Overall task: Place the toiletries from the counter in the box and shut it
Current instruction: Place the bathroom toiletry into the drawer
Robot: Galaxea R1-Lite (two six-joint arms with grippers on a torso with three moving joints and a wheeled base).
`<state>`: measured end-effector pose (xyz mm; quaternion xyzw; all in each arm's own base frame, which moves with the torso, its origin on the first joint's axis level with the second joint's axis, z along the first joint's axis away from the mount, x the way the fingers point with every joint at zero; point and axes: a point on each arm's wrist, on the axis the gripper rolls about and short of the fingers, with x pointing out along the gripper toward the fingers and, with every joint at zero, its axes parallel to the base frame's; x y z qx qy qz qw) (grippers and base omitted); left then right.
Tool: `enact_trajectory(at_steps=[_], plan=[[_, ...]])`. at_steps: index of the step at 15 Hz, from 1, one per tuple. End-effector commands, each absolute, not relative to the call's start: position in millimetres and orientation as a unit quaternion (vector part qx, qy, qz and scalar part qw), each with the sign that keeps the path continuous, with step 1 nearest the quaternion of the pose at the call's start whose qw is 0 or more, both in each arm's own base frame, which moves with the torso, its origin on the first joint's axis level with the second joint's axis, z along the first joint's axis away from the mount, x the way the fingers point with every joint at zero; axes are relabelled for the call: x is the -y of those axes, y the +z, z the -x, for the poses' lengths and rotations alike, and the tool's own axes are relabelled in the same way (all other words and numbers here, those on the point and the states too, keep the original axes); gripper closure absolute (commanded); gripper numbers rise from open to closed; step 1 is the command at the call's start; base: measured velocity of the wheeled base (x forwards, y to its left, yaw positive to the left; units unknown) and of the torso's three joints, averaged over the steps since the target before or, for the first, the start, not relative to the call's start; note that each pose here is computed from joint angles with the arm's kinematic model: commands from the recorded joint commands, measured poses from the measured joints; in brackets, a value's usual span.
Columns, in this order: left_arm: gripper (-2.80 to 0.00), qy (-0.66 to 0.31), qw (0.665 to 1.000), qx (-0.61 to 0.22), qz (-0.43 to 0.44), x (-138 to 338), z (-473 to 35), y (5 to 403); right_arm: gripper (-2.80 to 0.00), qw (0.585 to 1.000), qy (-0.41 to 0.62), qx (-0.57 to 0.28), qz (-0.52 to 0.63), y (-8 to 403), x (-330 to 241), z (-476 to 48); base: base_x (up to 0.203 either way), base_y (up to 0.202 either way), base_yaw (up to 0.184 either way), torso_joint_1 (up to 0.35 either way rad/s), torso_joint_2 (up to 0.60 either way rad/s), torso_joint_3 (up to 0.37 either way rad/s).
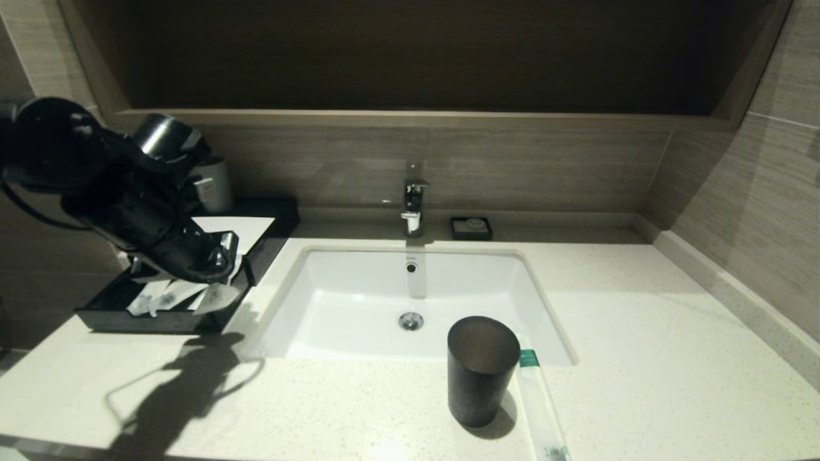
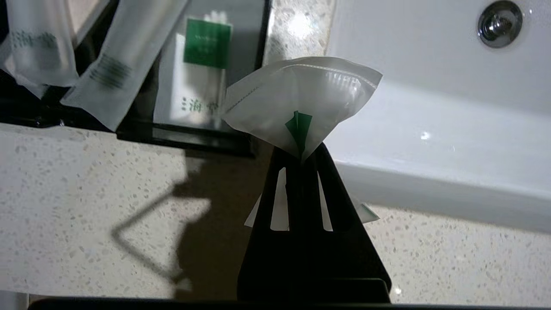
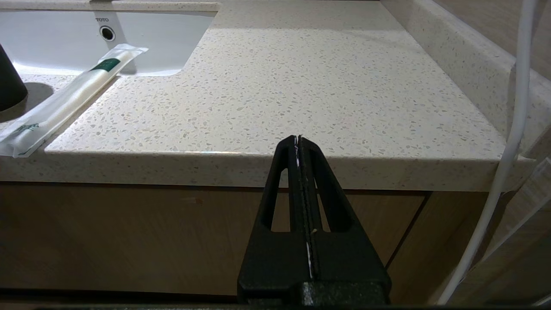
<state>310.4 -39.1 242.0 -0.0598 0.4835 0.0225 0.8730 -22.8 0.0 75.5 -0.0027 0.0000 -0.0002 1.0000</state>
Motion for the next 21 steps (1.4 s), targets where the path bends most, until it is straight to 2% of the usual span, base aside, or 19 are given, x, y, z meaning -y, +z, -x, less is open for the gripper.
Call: enact_trajectory(at_steps=[1,8,11,14,21], plan=[[0.0,0.04,0.868,-0.491,0.067,29.0,-334.9,231.1,0.0,1.0,0.0,0.0,0.003,75.5,0.0,22.8,0.0,0.0,0.0,0.0,0.0,0.0],[0.0,0.086,0.852,-0.503,0.116,18.5,-354.7,211.7,0.0,1.0,0.0,0.0,0.003,75.5,0.0,22.8,0.0,0.0,0.0,0.0,0.0,0.0],[0.0,0.097,0.857,-0.487,0.137,13.2,-363.2,215.0,0.0,1.0,0.0,0.0,0.003,75.5,0.0,22.8,0.0,0.0,0.0,0.0,0.0,0.0],[0.0,0.131,0.856,-0.462,0.193,5.2,-374.9,221.8,0.0,1.0,0.0,0.0,0.003,75.5,0.0,22.8,0.0,0.0,0.0,0.0,0.0,0.0],[0.0,0.189,0.821,-0.471,0.263,-5.8,-366.8,227.1,0.0,1.0,0.0,0.0,0.003,75.5,0.0,22.8,0.0,0.0,0.0,0.0,0.0,0.0]])
